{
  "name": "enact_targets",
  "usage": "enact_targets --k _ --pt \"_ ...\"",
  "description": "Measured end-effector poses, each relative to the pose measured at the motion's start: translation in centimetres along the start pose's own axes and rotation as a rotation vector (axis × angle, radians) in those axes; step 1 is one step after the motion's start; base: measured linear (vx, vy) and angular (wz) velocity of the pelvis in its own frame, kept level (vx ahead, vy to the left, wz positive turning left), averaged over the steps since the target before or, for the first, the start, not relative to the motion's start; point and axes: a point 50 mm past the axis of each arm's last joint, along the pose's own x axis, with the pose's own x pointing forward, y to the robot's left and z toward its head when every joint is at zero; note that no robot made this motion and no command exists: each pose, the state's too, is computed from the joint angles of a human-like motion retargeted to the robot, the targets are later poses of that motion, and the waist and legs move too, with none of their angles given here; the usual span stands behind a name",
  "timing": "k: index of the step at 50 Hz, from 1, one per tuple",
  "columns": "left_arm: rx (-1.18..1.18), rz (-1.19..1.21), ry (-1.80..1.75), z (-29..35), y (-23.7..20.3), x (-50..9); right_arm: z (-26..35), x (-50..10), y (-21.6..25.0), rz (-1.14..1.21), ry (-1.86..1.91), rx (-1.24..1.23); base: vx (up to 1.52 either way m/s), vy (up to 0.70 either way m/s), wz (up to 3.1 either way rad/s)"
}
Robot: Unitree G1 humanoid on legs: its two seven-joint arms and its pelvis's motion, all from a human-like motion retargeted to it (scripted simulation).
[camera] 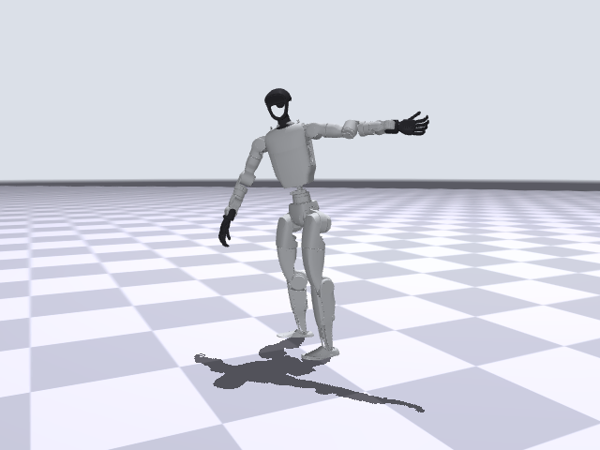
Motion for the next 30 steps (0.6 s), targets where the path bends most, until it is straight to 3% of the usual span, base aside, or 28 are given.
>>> enact_targets --k 7,12,17,20,23,25,30 --pt "-0.17 -0.275 -0.288 12.5 -6.9 -3.4 -8.6 -1.6 6.2 0.067 0.329 0.633 -0.01 -0.02 -0.29" --pt "-0.076 -0.481 -0.477 19.0 -10.8 -7.9 -12.5 -2.9 4.6 -0.107 0.429 0.992 0.01 -0.02 -0.4" --pt "0.117 -0.62 -0.642 22.1 -13.8 -12.0 -12.4 -2.8 0.7 -0.256 0.385 1.131 0.02 -0.02 -0.65" --pt "0.384 -0.622 -0.822 22.8 -16.1 -14.8 -9.7 -1.9 -1.3 -0.283 0.303 1.172 0.02 -0.03 -0.88" --pt "0.825 -0.541 -1.123 23.8 -20.2 -20.3 -4.8 -0.5 -0.6 -0.197 0.199 1.246 0.01 -0.03 -1.04" --pt "1.132 -0.584 -1.257 18.6 -25.8 -23.3 -4.9 -0.4 1.0 -0.16 0.199 1.333 0.03 -0.02 -1.18" --pt "1.64 -0.589 -1.322 11.2 -27.7 -21.8 -0.7 0.1 -1.1 -0.082 -0.02 1.447 0.02 -0.01 -1.13"
